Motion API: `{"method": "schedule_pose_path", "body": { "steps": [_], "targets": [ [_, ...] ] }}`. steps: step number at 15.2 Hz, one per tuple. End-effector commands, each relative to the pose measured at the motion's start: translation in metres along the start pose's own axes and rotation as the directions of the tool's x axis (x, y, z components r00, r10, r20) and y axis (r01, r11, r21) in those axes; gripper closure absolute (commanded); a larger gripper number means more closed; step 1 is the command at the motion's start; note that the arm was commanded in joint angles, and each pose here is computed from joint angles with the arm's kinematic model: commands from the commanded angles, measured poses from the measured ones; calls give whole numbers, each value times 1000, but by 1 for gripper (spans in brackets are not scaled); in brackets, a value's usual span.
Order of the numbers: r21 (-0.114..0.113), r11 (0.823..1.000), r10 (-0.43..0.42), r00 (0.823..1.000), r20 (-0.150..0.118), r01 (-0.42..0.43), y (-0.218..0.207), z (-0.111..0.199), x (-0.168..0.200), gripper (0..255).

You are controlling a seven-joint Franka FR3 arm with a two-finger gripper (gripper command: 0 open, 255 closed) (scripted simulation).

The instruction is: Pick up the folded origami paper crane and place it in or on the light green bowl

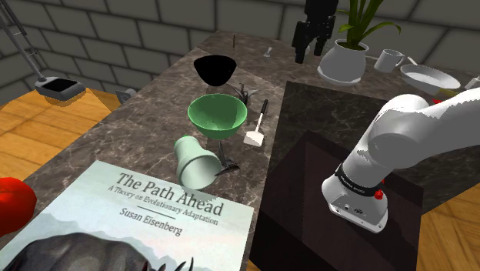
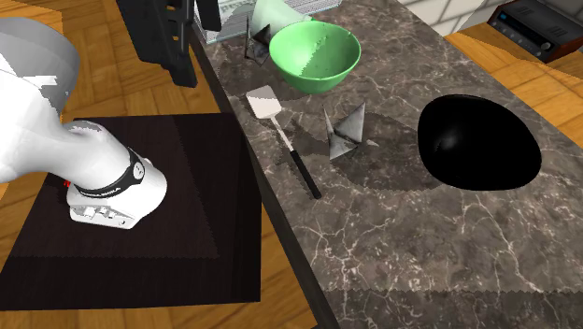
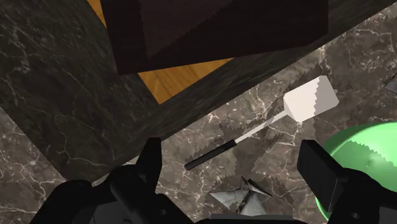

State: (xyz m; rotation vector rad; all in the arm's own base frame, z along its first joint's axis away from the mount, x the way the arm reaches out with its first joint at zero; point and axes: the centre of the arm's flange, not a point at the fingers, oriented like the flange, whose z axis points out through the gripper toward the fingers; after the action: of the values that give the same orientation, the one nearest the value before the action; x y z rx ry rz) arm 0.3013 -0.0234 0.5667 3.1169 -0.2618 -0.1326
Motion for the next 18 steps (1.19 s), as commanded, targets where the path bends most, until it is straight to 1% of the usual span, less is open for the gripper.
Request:
{"method": "schedule_pose_path", "body": {
  "steps": [1,5,9,13,18],
  "targets": [
    [0,1000,0,1000,0,0,0,0,0,0],
    [21,996,-85,996,-27,86,1,32,38,0],
    [40,984,-169,984,-55,171,-2,64,76,0],
    [56,965,-251,964,-85,256,-8,94,115,0],
    [73,930,-350,929,-123,360,-23,131,164,0]
  ]
}}
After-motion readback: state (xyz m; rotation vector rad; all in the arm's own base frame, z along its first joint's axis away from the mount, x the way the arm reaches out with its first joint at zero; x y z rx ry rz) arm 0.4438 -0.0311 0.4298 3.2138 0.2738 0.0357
